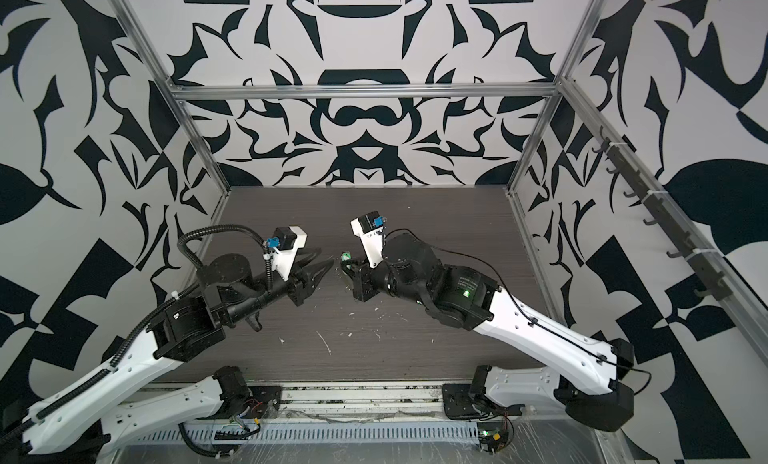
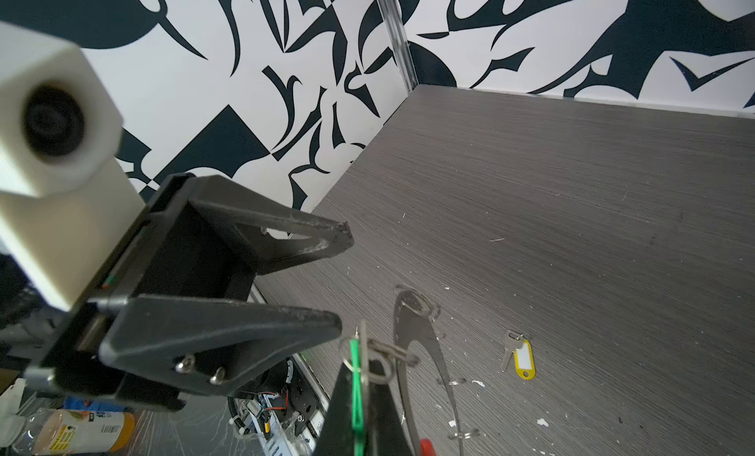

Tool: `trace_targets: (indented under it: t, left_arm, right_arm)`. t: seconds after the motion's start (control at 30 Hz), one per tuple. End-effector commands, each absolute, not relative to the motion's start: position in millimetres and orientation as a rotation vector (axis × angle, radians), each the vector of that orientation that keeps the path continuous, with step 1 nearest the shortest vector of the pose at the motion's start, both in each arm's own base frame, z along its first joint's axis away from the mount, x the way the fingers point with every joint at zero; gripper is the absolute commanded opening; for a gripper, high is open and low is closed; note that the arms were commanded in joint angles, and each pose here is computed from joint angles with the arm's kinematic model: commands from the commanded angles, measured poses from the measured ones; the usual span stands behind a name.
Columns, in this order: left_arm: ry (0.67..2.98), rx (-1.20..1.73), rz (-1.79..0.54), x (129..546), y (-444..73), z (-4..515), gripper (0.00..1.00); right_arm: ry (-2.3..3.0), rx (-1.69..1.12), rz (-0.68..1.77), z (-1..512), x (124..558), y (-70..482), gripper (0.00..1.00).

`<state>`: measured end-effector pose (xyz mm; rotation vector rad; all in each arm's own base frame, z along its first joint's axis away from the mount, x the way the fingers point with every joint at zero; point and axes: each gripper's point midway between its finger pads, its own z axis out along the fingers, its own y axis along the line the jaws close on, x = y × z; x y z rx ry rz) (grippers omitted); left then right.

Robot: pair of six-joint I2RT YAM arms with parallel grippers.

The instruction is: Remove the keys from the keyring

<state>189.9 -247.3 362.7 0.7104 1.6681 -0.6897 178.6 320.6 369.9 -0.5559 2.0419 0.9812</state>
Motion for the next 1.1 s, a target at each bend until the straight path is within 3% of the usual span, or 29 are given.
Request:
trace_targets:
  t: [0.0,0.43,0.87,1.07]
  left_arm:
    - [1.684,0.733,-0.744,181,-250,363,0.49]
    - [1.706,0.890,-0.922,155,-276,340,0.54]
    - [1.638,1.006,-0.909,148,-287,349,0.35]
    - [1.614,1.024,-0.930,144,-289,355,0.32]
  right_arm:
    - [2.037,-0.592,1.004,389,169,316,0.00]
    - [2.188,-0.704,0.969,378,152,309,0.00]
    - [2.192,-0.753,1.004,376,146,316,0.00]
    - [2.195,-0.759,1.015,374,145,319,0.00]
